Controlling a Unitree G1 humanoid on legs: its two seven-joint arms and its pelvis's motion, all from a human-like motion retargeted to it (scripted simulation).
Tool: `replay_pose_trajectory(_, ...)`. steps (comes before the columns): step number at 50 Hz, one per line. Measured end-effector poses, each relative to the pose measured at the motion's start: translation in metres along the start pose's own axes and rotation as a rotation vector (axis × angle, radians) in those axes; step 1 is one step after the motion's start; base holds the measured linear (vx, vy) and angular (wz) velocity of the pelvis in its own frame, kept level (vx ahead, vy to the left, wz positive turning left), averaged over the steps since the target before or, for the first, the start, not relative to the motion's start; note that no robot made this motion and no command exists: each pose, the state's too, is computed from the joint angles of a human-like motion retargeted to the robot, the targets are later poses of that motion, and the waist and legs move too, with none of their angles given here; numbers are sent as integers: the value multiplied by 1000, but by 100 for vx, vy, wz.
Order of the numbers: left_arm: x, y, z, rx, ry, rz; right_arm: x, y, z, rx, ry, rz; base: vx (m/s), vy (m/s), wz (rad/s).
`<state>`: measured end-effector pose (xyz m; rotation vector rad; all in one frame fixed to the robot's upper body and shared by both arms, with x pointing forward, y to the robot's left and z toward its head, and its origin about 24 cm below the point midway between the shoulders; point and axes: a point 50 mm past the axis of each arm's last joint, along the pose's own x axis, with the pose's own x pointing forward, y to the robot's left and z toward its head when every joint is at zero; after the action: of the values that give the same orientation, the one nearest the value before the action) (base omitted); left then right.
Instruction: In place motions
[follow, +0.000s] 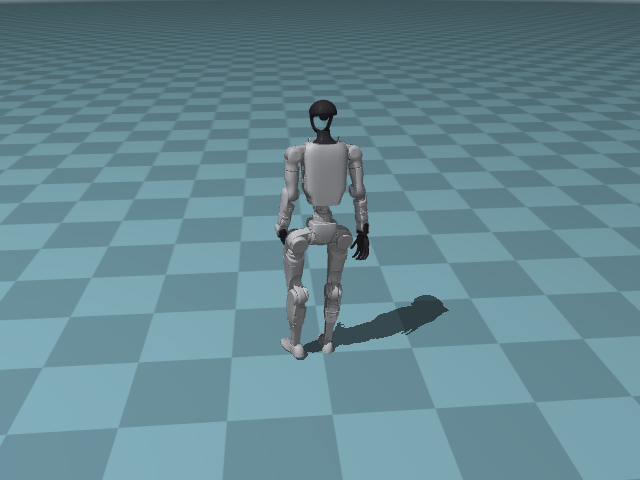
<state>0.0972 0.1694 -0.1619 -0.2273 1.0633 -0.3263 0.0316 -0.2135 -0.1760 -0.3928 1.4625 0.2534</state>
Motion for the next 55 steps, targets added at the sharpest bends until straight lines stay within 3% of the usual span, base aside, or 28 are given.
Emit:
replay_pose_trajectory(16,-4,1,-13,311,158,-51,-2,9,-24,19,94,26,8,4,4)
replay_pose_trajectory(37,-25,24,-53,56,166,548,-5,13,-44,51,177,34,8,5,18)
replay_pose_trajectory(55,-50,0,-120,-309,383,706,-2,9,-22,18,109,40,1,1,8)
